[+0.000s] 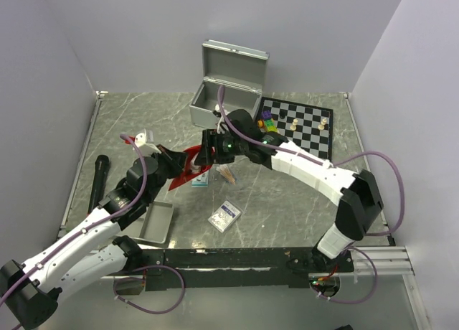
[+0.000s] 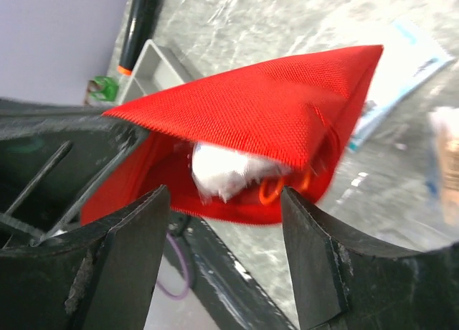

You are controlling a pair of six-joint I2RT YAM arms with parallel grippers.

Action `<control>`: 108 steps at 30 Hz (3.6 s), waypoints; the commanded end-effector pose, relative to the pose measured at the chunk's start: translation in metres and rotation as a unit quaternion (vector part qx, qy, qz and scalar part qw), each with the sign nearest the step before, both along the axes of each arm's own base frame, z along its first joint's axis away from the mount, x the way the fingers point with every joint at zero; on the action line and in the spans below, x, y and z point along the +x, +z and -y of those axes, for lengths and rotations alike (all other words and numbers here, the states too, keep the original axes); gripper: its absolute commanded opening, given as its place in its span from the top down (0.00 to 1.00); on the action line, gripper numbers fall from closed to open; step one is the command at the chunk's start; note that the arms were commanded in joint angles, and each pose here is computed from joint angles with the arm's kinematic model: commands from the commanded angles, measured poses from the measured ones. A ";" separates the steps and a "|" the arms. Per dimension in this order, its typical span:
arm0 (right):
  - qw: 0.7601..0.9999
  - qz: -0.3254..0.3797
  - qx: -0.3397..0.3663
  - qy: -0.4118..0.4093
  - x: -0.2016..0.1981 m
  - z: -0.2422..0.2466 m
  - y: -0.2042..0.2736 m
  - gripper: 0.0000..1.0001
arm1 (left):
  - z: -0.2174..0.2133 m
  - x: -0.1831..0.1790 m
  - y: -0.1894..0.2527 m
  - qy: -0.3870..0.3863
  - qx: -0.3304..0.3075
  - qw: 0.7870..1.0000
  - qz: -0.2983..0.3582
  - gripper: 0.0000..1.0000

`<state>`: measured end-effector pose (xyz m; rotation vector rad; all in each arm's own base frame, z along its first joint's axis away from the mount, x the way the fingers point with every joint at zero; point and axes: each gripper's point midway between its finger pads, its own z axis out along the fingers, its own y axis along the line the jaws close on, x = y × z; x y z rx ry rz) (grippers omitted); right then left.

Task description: Organize the medicine kit

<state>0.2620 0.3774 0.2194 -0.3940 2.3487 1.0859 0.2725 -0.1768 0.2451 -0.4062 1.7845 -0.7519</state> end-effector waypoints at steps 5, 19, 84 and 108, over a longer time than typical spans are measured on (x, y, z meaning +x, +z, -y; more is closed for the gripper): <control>0.980 0.197 -0.039 -0.015 -0.012 0.073 0.095 0.29 | 0.029 -0.015 0.035 -0.097 -0.030 0.994 0.050 0.99; 0.941 0.336 -0.019 -0.043 -0.039 0.146 0.079 0.13 | 0.087 -0.078 0.068 -0.441 -0.130 0.887 0.050 0.99; 0.983 -0.107 0.055 -0.139 -0.003 0.178 -0.089 0.83 | 0.034 0.014 -0.077 -0.211 -0.064 0.964 -0.149 0.02; 0.996 0.058 0.034 -0.066 0.007 0.166 -0.075 0.92 | 0.059 0.046 -0.047 -0.268 -0.073 0.960 -0.035 0.07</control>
